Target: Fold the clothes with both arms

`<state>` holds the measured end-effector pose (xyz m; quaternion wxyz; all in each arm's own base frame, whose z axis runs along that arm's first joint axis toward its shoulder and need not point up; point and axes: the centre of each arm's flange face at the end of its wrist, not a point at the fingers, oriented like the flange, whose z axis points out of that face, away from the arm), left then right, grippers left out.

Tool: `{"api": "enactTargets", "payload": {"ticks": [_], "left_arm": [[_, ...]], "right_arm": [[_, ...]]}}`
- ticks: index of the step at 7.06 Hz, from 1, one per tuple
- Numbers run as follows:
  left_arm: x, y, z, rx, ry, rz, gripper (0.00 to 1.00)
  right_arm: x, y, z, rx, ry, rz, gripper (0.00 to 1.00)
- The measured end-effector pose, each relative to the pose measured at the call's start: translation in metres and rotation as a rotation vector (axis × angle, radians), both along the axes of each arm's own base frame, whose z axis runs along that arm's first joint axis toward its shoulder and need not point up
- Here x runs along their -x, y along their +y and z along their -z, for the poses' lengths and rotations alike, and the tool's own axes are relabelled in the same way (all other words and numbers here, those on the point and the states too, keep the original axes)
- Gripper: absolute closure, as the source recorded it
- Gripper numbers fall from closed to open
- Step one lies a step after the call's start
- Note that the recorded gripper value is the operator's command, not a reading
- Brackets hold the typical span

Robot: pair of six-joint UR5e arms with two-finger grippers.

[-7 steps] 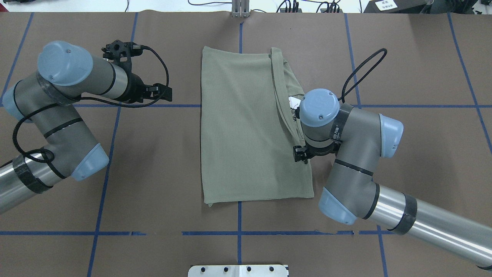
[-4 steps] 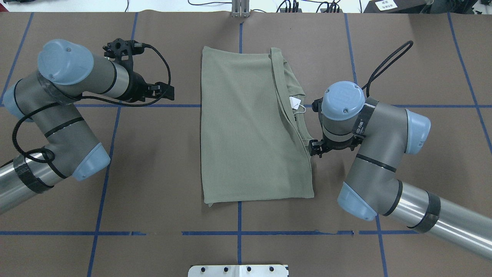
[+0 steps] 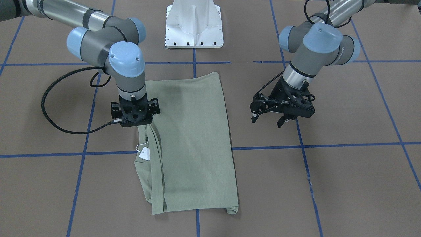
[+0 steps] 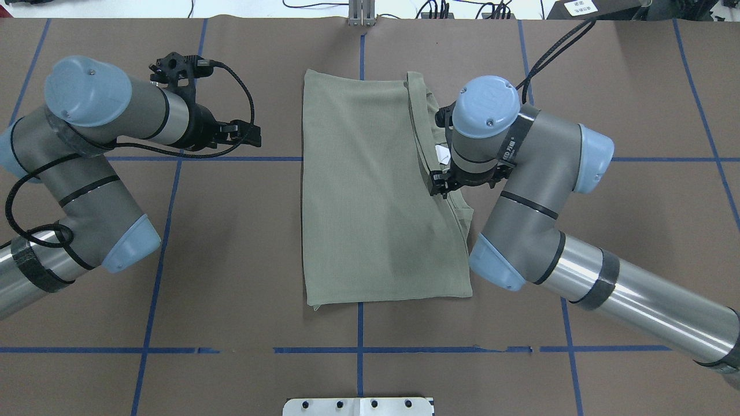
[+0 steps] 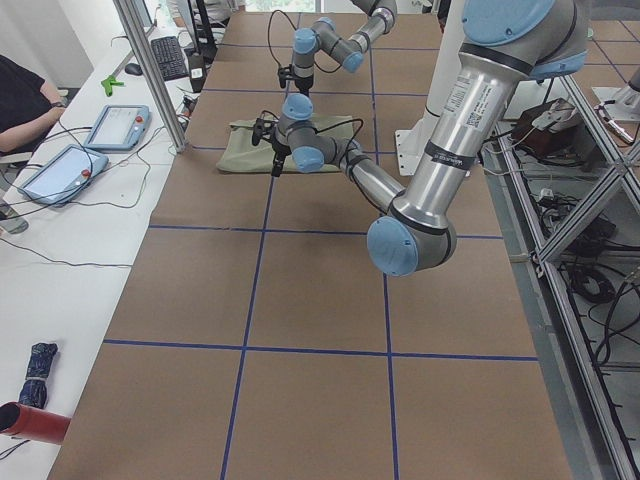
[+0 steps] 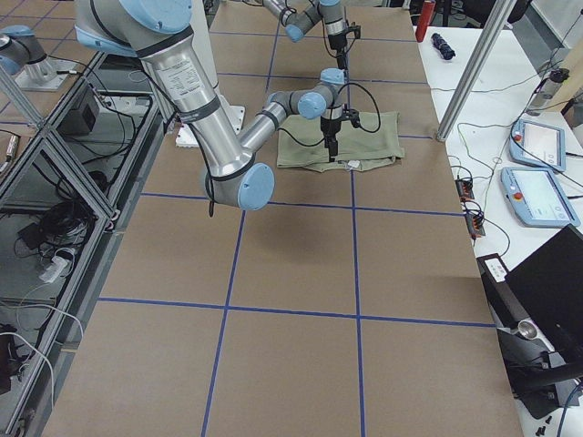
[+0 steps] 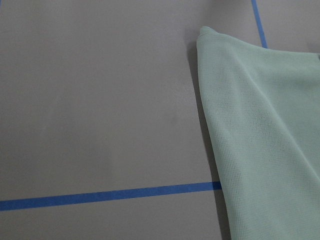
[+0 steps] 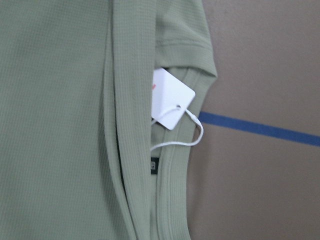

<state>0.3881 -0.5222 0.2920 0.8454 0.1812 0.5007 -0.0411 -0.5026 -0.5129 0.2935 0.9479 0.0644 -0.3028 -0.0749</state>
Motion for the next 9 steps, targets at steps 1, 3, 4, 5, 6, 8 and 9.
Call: {"api": "enactTargets", "payload": {"ticks": [1, 3, 4, 5, 6, 8, 9], "left_arm": [[0.002, 0.0, 0.004, -0.011, 0.001, 0.012, 0.0], [0.01, 0.003, 0.015, -0.031, 0.016, 0.023, 0.0], [0.014, 0.006, 0.019, -0.039, 0.024, 0.025, 0.0], [0.015, 0.007, 0.02, -0.041, 0.026, 0.025, 0.0], [0.016, 0.007, 0.021, -0.041, 0.027, 0.024, 0.0], [0.016, 0.008, 0.021, -0.042, 0.028, 0.023, 0.0], [0.016, 0.008, 0.022, -0.042, 0.029, 0.023, 0.0]], "right_arm": [[0.015, -0.015, -0.004, -0.011, -0.007, 0.003, 0.0], [0.04, -0.04, 0.0, -0.01, 0.002, 0.003, 0.0], [0.048, -0.049, 0.001, -0.009, 0.013, 0.009, 0.0], [0.051, -0.054, -0.001, -0.009, 0.021, 0.014, 0.0], [0.051, -0.056, -0.003, -0.006, 0.026, 0.017, 0.0], [0.043, -0.06, -0.013, 0.021, 0.021, 0.025, 0.0], [0.035, -0.065, -0.019, 0.045, 0.014, 0.025, 0.0]]}}
